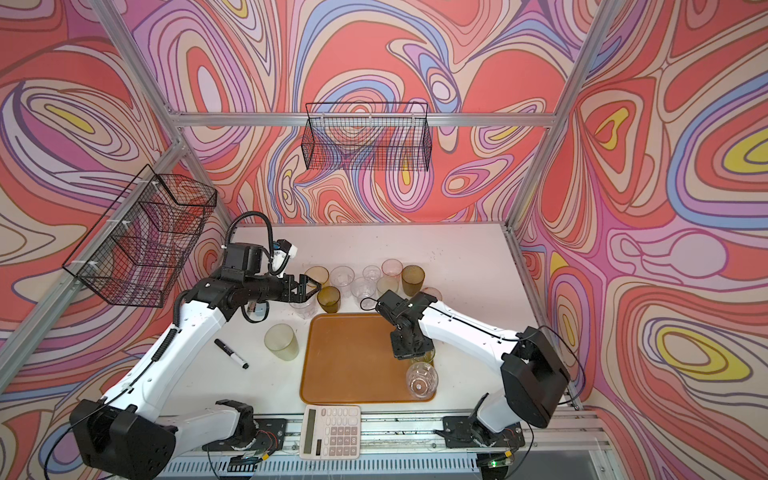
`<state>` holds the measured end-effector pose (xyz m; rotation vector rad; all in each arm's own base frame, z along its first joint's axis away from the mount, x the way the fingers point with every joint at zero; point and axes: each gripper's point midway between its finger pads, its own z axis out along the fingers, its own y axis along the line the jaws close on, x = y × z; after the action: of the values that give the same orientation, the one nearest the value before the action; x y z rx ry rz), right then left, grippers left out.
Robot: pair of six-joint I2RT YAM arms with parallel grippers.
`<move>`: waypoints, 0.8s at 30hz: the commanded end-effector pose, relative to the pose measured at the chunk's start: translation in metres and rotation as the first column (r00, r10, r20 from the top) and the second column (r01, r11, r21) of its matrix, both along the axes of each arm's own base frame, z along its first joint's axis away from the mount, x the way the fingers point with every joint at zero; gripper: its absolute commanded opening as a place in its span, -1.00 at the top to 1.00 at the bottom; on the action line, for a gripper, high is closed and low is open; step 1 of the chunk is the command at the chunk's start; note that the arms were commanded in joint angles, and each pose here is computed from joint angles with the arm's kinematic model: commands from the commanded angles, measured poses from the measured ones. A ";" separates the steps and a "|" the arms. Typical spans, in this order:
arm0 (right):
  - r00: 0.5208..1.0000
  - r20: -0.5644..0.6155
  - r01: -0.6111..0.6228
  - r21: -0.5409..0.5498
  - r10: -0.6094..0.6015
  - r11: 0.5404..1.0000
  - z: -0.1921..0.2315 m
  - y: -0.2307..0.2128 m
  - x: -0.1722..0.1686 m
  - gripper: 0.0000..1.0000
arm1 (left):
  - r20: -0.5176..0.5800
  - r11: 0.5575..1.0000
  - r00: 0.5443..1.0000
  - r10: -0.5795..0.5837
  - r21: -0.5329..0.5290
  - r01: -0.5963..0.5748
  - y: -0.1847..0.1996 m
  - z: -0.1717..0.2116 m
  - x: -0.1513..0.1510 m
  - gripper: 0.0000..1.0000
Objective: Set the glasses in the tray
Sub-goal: 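Carry the green cup to the tray's near edge and lower it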
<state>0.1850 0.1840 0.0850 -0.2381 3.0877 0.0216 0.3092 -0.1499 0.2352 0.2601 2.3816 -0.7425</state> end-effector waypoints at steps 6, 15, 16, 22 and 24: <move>1.000 0.002 -0.003 -0.017 0.003 1.000 0.001 0.000 0.001 0.71 | 0.008 1.000 1.000 -0.012 0.001 0.012 -0.002 0.001 0.000 -0.92; 0.999 0.045 -0.011 -0.013 0.012 1.000 0.025 0.001 0.008 0.50 | 0.007 1.000 1.000 -0.013 0.000 0.013 -0.003 0.001 0.000 -0.92; 0.999 0.050 -0.012 -0.012 0.012 1.000 0.027 0.001 0.009 0.48 | 0.006 1.000 1.000 -0.013 0.000 0.013 -0.003 0.000 0.000 -0.92; 0.996 0.090 -0.027 -0.015 0.029 1.000 0.044 0.002 0.017 0.43 | 0.005 1.000 1.000 -0.013 0.000 0.013 -0.003 0.000 0.000 -0.91; 0.994 0.104 -0.031 -0.029 0.034 0.999 0.048 0.000 0.020 0.41 | 0.007 1.000 1.000 -0.013 0.001 0.013 -0.003 0.001 0.000 -0.91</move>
<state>0.2002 0.1881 0.1200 -0.2569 3.0242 0.0065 0.3092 -0.1499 0.2352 0.2601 2.3816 -0.7425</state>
